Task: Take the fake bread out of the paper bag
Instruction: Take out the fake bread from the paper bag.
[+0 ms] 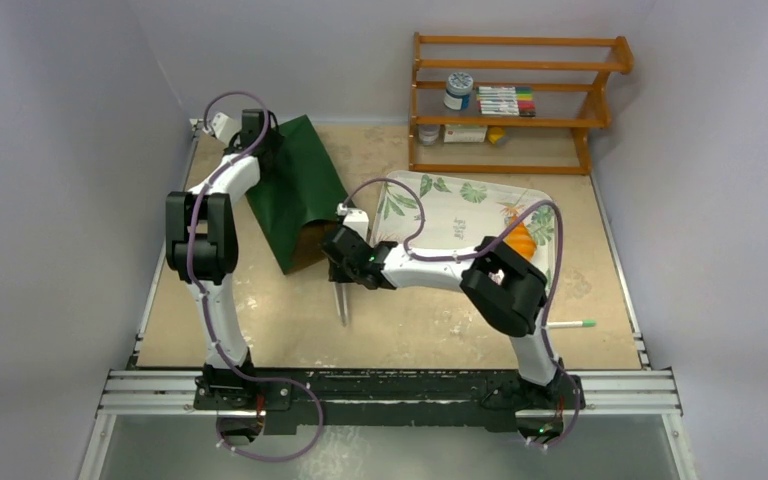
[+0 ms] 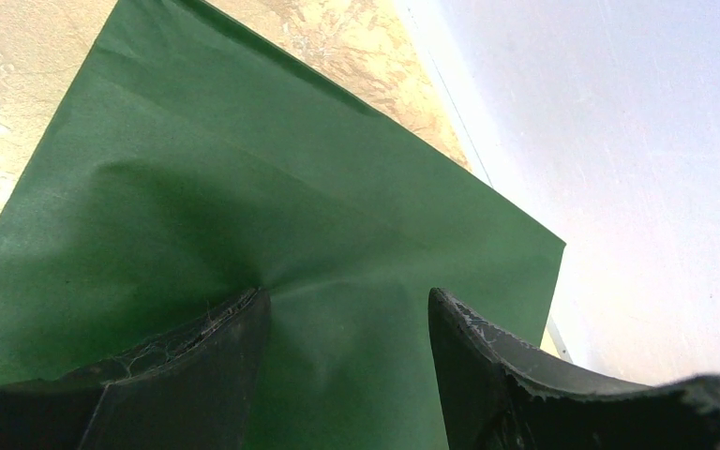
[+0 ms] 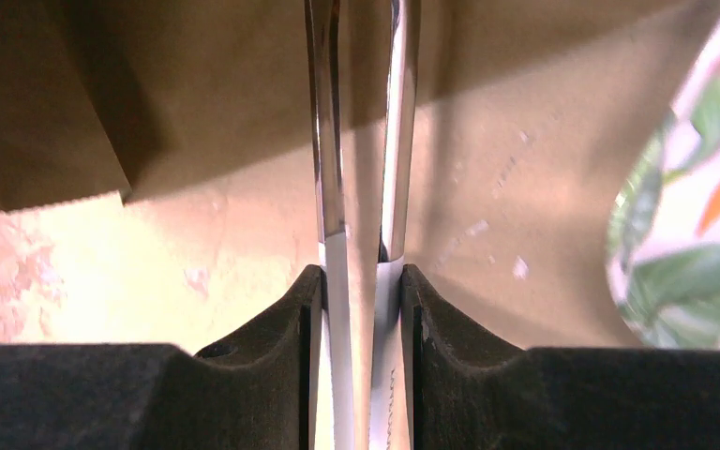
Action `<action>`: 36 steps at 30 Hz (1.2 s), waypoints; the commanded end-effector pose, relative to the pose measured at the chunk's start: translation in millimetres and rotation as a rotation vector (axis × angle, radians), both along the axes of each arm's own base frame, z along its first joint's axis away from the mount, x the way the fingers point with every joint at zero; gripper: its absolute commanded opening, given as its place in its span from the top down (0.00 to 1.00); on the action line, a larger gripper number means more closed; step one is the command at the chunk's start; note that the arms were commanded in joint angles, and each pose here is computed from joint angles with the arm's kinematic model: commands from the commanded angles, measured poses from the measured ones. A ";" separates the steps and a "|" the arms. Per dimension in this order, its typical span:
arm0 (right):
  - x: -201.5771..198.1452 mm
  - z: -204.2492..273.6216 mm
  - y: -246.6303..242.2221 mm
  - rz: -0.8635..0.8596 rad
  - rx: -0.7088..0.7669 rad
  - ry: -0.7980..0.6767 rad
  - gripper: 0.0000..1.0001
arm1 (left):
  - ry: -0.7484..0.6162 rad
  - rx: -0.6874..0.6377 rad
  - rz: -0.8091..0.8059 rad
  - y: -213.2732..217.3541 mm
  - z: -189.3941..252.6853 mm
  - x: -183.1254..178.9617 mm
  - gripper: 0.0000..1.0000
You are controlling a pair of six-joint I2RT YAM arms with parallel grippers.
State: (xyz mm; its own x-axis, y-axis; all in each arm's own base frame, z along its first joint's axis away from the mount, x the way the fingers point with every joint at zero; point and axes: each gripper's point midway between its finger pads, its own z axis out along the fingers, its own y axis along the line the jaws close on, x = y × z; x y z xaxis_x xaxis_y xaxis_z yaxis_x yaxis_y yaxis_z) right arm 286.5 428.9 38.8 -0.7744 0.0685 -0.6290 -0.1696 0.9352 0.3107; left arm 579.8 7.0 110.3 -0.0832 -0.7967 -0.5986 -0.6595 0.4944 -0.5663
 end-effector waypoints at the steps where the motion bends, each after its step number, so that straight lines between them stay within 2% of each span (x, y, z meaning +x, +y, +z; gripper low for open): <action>1: -9.5 31.3 -6.6 0.026 0.067 -0.009 0.82 | 0.193 -0.019 -0.011 -2.5 -51.1 -28.7 0.36; 23: -94.4 72.6 -18.8 0.290 0.093 0.004 0.82 | 0.182 -0.041 -0.003 -7.4 -52.6 -23.7 0.36; 36: -176.3 105.3 -90.8 0.270 0.171 0.072 0.82 | 0.185 -0.014 0.009 -3.3 -41.6 -19.8 0.36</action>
